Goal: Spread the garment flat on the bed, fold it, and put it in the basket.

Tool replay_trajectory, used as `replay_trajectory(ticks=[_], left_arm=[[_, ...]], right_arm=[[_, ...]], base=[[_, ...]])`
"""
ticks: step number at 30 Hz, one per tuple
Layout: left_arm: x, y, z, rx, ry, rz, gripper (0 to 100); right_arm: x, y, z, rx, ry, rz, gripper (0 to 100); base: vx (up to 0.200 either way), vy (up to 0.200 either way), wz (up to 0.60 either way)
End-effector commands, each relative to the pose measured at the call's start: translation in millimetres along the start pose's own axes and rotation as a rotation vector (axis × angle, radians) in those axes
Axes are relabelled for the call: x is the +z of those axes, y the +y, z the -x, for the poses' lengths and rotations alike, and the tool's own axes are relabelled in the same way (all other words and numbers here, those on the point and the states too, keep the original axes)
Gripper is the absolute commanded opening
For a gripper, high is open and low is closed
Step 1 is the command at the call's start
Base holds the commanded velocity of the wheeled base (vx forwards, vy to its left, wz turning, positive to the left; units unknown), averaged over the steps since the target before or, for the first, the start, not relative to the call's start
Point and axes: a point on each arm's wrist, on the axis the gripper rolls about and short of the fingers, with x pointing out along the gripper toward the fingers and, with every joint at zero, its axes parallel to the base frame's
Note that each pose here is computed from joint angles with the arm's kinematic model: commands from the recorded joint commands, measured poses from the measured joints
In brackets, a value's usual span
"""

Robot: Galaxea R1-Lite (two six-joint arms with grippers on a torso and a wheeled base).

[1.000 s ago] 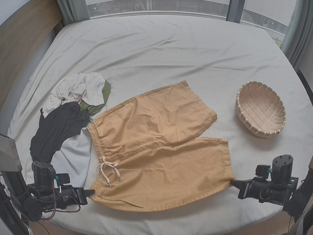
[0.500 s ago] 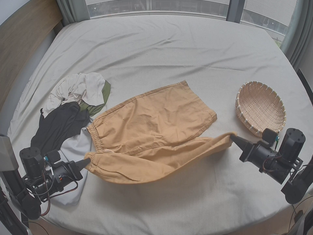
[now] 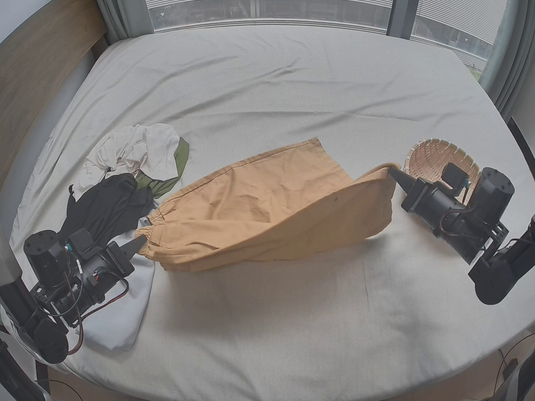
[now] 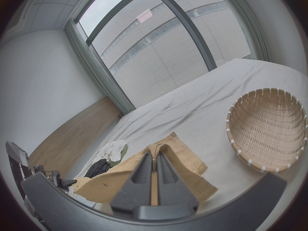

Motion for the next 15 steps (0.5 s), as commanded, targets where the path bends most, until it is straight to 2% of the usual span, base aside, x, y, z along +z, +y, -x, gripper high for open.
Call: replay_trajectory(ticks=[1,7,15], left_arm=[[3,-1,-1,0.002,-0.018,0.017,0],[2,1,-3,0.009,-0.013,0.021,0],[-1,4,-8,0.026,-0.011,0.034,0]], right_arm=[[-7,-9,-19,-0.012,-0.001,0.001,0],[-1,-8,-40,0.025,-0.031,0.007,0],[2,-5,-70,0.045,-0.019,0.005,0]], base=[[0.000,0.000,0.00],[0.000,0.000,0.00],[0.000,0.000,0.00]])
